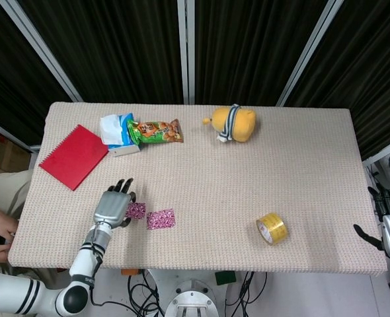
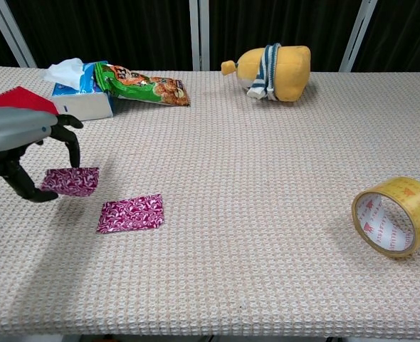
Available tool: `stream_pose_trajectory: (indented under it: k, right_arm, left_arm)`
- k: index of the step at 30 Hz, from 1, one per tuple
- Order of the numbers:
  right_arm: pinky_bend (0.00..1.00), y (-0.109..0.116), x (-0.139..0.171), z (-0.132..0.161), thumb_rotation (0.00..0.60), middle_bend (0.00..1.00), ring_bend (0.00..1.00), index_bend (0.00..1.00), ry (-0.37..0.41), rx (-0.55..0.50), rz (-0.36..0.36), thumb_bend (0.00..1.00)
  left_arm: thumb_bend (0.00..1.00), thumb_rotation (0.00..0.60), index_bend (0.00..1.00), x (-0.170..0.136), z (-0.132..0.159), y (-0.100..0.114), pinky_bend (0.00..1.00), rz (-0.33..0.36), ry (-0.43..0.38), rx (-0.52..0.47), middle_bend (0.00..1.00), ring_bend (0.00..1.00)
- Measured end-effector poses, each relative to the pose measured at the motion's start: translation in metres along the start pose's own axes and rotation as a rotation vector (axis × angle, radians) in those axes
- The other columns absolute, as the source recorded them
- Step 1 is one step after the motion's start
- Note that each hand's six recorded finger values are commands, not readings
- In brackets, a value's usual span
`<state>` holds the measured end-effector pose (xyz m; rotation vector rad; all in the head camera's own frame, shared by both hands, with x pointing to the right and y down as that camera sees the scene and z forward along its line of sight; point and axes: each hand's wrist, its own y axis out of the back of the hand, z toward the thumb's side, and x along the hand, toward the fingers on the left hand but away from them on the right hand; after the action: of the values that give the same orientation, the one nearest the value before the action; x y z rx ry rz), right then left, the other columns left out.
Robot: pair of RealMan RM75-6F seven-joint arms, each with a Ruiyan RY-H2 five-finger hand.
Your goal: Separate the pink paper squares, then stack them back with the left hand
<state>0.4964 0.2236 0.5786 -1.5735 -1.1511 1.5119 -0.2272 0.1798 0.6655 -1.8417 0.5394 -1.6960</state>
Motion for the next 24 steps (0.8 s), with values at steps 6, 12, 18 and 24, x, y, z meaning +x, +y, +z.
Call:
stream_pose_trajectory:
  k: [6, 12, 18, 24]
  right_arm:
    - [0.00, 0.000, 0.000, 0.002, 0.600, 0.00, 0.00, 0.00, 0.012, -0.005, -0.002, 0.52]
    - [0.00, -0.001, -0.001, 0.004, 0.600, 0.00, 0.00, 0.00, 0.019, 0.001, 0.008, 0.53]
    - [0.00, -0.004, -0.003, 0.008, 0.600, 0.00, 0.00, 0.00, 0.022, 0.004, 0.019, 0.53]
    - [0.00, -0.006, -0.003, 0.008, 0.600, 0.00, 0.00, 0.00, 0.024, 0.005, 0.024, 0.53]
  left_arm:
    - [0.26, 0.600, 0.49, -0.011, 0.033, -0.011, 0.16, -0.001, -0.011, -0.049, 0.02, 0.00]
    - [0.26, 0.590, 0.50, -0.011, 0.055, -0.011, 0.16, 0.012, 0.019, -0.094, 0.04, 0.00]
    - [0.26, 0.513, 0.50, -0.006, 0.056, -0.011, 0.16, -0.013, 0.088, -0.129, 0.04, 0.00]
    - [0.26, 0.475, 0.51, -0.002, 0.054, -0.011, 0.16, -0.032, 0.140, -0.165, 0.04, 0.00]
